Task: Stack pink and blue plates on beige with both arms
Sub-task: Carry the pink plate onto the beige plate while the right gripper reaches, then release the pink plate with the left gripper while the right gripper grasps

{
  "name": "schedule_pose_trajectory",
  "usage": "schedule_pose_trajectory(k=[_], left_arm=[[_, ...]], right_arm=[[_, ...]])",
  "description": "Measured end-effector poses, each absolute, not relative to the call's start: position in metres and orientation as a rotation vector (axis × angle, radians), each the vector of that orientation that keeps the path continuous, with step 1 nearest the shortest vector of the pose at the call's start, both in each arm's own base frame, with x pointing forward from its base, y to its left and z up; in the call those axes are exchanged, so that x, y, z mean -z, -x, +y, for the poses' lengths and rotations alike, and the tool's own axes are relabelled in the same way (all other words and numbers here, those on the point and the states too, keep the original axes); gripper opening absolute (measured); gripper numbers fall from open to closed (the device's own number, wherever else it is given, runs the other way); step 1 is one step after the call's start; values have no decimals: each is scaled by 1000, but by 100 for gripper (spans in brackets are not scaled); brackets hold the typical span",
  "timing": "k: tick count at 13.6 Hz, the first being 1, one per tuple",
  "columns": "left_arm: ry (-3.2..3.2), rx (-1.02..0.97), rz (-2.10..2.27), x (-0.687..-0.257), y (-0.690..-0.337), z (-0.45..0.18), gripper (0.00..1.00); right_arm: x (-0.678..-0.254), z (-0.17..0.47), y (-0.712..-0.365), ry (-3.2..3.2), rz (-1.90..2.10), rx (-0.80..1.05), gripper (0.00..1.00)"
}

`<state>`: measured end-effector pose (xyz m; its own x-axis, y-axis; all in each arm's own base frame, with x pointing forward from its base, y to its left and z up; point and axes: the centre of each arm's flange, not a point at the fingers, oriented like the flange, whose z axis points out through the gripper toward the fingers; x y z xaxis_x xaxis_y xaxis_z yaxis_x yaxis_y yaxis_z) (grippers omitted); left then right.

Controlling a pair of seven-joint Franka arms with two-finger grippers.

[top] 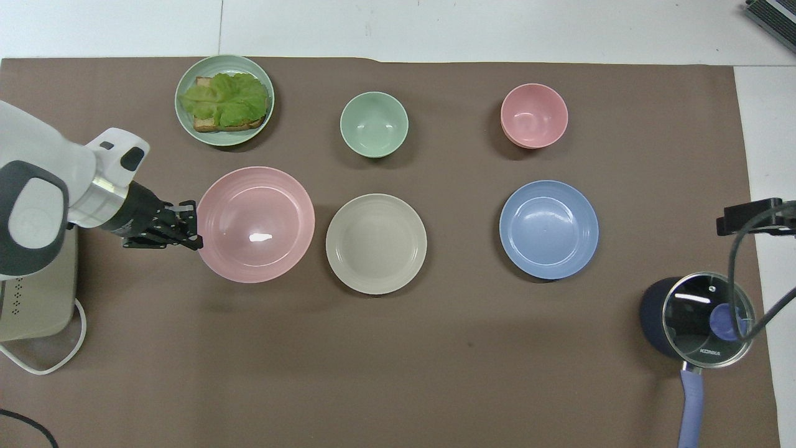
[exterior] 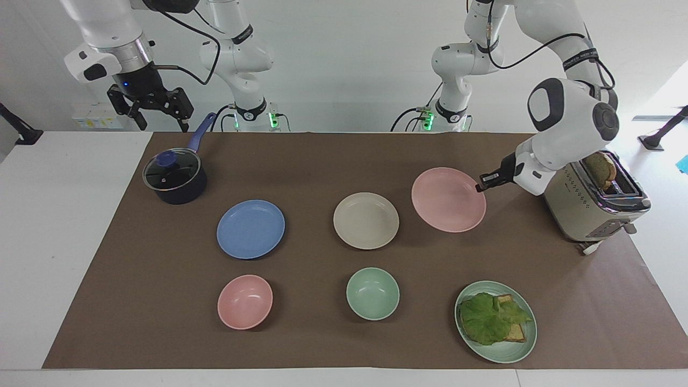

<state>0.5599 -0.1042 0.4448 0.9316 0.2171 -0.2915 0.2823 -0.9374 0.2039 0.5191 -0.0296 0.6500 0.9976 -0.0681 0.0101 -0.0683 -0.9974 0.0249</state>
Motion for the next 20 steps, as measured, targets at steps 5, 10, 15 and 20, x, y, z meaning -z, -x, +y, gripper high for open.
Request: schedule_pose_trajectory(k=[5, 10, 15, 20], left_arm=[[-2871, 295, 378, -446, -534, -236, 4], [-2885, 233, 387, -381, -508, -283, 4], [-2889, 212, 420, -347, -508, -277, 4], [-2890, 205, 395, -350, -508, -279, 48]], right_arm=[[-643, -31, -519, -3115, -111, 2, 100], [-562, -30, -538, -3128, -95, -11, 100], [-452, -19, -582, -3131, -35, 3, 100], [-371, 3, -577, -3192, 45, 7, 100]])
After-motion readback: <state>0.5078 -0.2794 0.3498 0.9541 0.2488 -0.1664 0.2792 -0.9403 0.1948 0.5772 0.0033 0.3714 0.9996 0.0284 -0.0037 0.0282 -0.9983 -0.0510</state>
